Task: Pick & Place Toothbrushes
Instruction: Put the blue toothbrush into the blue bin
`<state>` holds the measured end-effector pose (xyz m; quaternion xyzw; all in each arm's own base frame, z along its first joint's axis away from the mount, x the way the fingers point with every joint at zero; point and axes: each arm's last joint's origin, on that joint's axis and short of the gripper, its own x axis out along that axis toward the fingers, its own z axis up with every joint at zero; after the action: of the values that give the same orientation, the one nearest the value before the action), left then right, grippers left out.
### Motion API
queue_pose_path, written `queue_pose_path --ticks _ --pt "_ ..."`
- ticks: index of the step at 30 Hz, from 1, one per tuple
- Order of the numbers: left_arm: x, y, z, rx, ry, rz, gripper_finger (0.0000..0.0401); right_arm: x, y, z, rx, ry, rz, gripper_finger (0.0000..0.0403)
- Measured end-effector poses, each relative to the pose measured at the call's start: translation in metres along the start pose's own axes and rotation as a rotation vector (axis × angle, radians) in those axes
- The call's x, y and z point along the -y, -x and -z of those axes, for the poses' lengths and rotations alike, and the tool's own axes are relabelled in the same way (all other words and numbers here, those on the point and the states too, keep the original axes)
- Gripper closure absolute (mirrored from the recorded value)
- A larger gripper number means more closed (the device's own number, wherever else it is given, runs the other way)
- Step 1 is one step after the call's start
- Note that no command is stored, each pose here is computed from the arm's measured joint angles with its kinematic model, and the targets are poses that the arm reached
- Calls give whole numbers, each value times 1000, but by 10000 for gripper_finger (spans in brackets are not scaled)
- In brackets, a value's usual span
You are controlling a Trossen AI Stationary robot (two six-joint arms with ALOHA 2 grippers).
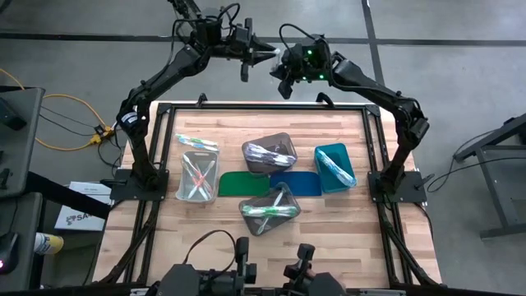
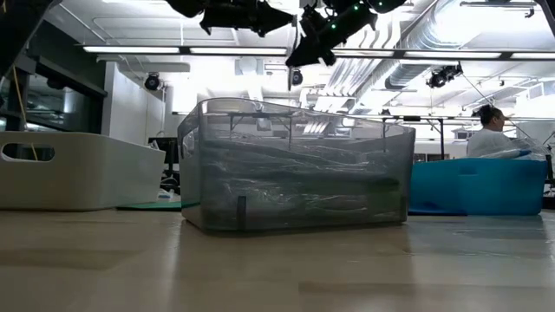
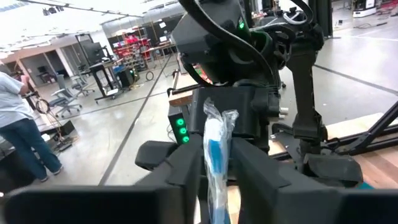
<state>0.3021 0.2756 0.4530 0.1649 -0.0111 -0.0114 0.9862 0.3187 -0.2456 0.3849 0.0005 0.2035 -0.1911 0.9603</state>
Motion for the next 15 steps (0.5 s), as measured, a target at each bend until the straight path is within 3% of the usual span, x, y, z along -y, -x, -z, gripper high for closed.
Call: queue_pose_path --ticks 8,15 --pt "0 0 0 -5 2 -15 195 -2 19 -5 -24 -12 35 367" --pt "-1 0 0 -7 -23 -20 168 -6 50 5 -212 -150 54 367"
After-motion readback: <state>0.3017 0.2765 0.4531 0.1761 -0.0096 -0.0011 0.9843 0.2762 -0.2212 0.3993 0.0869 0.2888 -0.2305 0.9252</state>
